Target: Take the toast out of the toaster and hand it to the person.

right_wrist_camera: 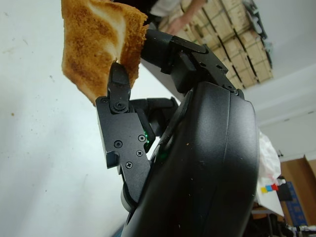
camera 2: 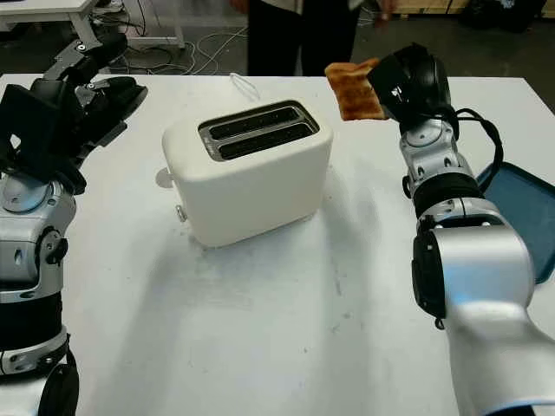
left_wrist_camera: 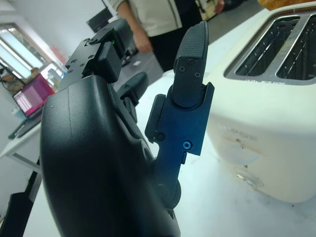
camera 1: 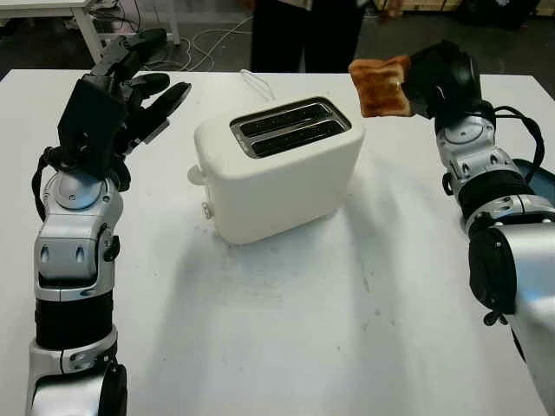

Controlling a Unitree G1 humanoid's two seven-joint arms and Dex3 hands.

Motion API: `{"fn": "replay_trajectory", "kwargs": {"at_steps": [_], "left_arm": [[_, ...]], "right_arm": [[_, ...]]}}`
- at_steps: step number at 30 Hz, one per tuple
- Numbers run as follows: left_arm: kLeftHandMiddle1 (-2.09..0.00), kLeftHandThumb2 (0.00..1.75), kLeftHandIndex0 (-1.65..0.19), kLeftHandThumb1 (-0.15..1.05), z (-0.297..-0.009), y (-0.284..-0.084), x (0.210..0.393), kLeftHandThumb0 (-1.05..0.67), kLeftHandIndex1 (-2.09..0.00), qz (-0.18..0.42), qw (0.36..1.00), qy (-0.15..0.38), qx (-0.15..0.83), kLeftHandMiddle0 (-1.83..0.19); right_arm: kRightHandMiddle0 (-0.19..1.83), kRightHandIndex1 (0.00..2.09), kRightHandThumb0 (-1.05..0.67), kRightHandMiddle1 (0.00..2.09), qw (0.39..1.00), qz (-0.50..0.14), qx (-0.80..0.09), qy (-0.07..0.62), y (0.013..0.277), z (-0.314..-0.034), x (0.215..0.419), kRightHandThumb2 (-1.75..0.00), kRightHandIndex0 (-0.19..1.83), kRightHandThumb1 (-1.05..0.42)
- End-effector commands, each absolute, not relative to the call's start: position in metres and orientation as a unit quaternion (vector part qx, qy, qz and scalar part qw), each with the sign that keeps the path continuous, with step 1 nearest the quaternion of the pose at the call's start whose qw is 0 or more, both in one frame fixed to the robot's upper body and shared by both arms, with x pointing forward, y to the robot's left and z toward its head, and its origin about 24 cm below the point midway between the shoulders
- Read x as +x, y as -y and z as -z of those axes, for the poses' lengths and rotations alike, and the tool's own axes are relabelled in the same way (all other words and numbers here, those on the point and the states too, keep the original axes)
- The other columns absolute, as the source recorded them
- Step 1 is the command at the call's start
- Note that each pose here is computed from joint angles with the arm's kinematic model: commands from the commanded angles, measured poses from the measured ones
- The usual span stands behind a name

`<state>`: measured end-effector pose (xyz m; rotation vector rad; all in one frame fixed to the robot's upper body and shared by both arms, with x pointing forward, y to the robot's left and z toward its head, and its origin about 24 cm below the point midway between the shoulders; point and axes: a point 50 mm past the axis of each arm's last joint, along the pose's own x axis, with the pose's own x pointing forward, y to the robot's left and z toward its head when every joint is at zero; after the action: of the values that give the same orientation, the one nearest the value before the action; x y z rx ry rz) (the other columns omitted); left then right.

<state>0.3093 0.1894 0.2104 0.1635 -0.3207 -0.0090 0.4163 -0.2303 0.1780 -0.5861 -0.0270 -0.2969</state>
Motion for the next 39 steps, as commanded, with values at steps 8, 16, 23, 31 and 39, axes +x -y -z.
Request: {"fn": "replay_trajectory", "kwargs": {"at_steps": [8,16,23,31,39], "left_arm": [[-0.99,0.11,-0.27,0.91,-0.2115,-0.1893,0.3085,-0.48,-0.42,0.005,0.984,0.161,0.079,-0.02],[-1.00,0.12,-0.27,0.91,-0.2116,-0.1893,0.3086,-0.49,-0.43,0.003,0.983,0.161,0.084,-0.01],[-1.00,0.12,-0.25,0.91,-0.2114,-0.1895,0.3083,-0.47,-0.42,0.004,0.984,0.160,0.079,0.00],[-1.00,0.13,-0.25,0.91,-0.2116,-0.1897,0.3079,-0.47,-0.43,0.004,0.984,0.159,0.081,0.00],[-1.01,0.13,-0.25,0.90,-0.2120,-0.1894,0.3074,-0.48,-0.44,0.004,0.983,0.162,0.081,0.00]], "right_arm": [[0.36,1.75,-0.17,1.72,0.955,0.132,-0.265,-0.008,0.2298,-0.1668,0.4150,-0.36,0.65,-0.92],[0.37,1.75,-0.15,1.53,0.955,0.139,-0.262,-0.003,0.2297,-0.1675,0.4150,-0.34,0.60,-0.92],[0.45,1.75,-0.11,1.17,0.952,0.140,-0.273,-0.001,0.2291,-0.1692,0.4154,-0.35,0.48,-0.92],[0.34,1.75,-0.15,1.61,0.956,0.139,-0.259,-0.005,0.2295,-0.1687,0.4154,-0.33,0.60,-0.92],[0.40,1.75,-0.18,1.64,0.952,0.141,-0.273,-0.008,0.2302,-0.1680,0.4152,-0.34,0.63,-0.92]]}}
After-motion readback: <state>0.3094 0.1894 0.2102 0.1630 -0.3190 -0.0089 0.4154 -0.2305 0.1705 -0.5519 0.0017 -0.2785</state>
